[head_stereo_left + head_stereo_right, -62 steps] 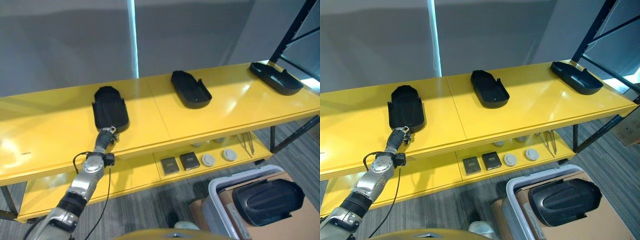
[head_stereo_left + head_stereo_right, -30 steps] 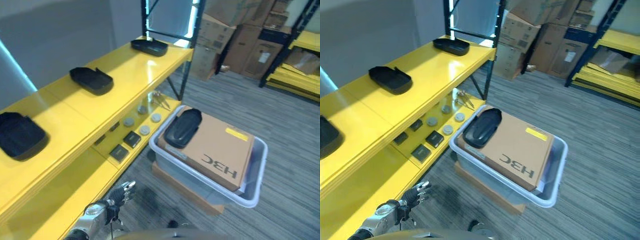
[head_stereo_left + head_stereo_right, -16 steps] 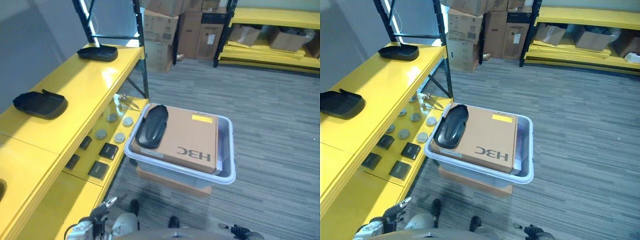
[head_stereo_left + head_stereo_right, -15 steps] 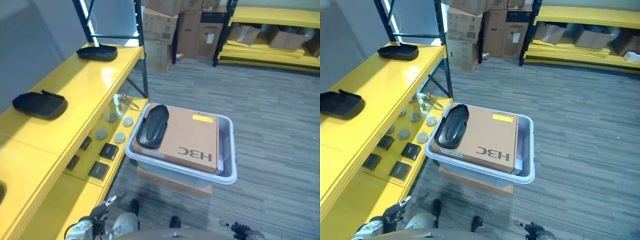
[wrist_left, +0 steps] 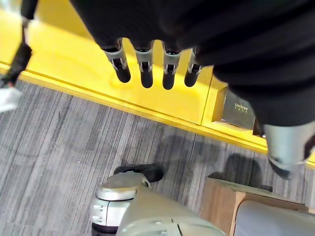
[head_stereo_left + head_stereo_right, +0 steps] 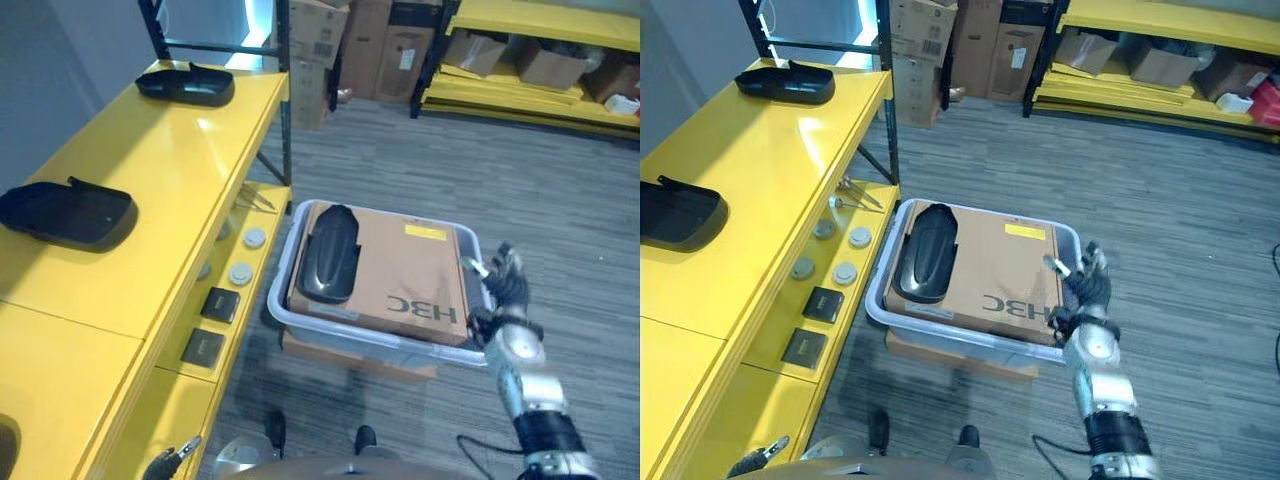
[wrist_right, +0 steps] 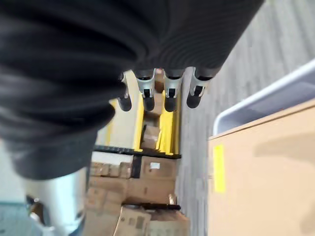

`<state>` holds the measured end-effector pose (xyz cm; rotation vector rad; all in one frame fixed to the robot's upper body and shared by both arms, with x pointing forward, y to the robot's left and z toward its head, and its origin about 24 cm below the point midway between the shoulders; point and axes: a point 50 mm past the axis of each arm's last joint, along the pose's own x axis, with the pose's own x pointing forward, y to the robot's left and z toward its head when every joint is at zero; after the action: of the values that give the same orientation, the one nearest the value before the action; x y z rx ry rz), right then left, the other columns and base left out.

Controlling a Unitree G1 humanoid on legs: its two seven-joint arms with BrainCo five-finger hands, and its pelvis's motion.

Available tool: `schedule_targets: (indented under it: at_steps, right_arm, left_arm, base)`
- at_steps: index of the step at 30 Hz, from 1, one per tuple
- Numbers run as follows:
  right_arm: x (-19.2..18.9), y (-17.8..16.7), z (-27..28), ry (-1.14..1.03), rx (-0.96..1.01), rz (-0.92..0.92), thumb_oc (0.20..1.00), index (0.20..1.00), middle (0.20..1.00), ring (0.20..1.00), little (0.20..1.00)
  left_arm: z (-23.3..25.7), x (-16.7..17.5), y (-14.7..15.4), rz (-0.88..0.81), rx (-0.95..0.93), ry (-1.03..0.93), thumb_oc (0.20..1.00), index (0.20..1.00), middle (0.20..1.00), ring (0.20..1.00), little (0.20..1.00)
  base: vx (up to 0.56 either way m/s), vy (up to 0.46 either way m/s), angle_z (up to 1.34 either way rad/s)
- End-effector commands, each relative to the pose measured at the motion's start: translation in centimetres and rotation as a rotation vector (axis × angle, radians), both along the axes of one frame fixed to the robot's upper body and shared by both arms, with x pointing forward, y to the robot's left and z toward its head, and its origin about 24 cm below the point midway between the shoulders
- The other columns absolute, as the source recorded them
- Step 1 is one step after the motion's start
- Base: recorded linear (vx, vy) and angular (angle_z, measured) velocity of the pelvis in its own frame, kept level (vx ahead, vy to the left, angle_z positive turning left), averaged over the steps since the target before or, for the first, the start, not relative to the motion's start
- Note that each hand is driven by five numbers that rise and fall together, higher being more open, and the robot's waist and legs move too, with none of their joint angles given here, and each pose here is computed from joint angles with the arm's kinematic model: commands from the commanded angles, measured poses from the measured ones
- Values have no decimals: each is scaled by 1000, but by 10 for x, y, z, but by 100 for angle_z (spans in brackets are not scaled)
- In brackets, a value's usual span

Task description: Move parts from the plastic box to the shelf.

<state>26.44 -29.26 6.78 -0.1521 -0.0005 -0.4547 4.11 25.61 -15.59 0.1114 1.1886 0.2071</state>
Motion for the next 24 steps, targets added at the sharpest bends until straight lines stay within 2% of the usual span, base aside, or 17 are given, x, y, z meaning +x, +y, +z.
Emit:
schedule_targets:
  at_steps: [1, 8, 20, 24]
  right_arm:
    - [16, -6, 11, 71, -126, 28, 1000, 1000, 1000, 1000, 1000]
    - [32, -19, -29, 298, -117, -82, 1000, 1000, 1000, 1000, 1000]
    - [34, -26, -42, 416, -141, -171, 1000, 1000, 1000, 1000, 1000]
    - [28, -34, -50, 506, -227, -197, 1000, 1000, 1000, 1000, 1000]
  left_arm:
    - [-1, -1, -2, -63, 3, 3, 1000, 1000, 1000, 1000, 1000]
    - [-2, -6, -1, -155, 3, 35, 1000, 1000, 1000, 1000, 1000]
    - [1, -22, 8, -167, -8, 82, 1000, 1000, 1000, 1000, 1000]
    - [2, -22, 9, -181, -10, 71, 1000, 1000, 1000, 1000, 1000]
  base:
    - [50, 54, 20]
    - [16, 81, 43]
    - [20, 74, 24]
    - [5, 16, 5]
